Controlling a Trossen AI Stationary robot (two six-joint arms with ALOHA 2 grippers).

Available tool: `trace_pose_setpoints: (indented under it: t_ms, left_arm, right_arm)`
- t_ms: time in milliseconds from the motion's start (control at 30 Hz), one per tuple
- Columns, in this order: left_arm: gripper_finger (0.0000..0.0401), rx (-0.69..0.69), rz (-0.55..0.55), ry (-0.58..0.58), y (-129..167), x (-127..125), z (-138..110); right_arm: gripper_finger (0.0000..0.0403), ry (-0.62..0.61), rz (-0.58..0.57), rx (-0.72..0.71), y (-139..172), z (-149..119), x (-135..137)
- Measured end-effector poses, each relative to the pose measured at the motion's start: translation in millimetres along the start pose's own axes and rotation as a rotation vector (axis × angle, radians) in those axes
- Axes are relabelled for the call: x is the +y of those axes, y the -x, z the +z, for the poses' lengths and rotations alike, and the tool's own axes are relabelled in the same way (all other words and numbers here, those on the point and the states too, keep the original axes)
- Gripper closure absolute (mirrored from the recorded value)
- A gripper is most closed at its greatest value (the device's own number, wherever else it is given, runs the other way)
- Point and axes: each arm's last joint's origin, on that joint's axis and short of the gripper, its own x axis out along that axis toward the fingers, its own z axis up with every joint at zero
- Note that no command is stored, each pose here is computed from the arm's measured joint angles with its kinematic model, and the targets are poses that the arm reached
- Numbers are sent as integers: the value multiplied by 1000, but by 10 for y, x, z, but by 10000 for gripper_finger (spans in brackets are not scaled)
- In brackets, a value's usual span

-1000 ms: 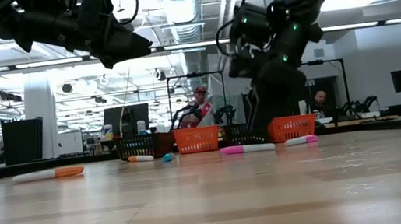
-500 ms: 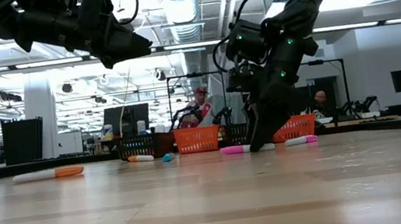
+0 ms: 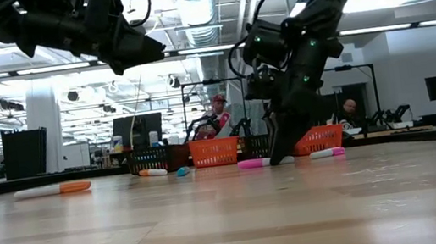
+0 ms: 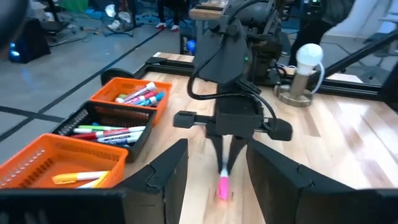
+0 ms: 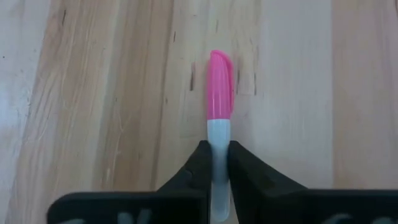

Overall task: Pick & Place Markers
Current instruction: Put the left small pink highlighter pen into the left orange basket

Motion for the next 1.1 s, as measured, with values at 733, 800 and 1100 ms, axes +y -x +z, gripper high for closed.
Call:
trace_pose_setpoints:
  t_ms: [733,800,1100]
  left_arm:
    - [242,27,-79,-113,-289,-9,-201]
    - [242,28,-79,-113,-289,-9,-202]
    - [242,40,-80,-97,-290,-9,-214]
  right_arm:
    - [370,159,23,-114,253,705,239]
    - [379,177,28,-114,302,778,269]
    - [365,254,49,-75,584,1068,373]
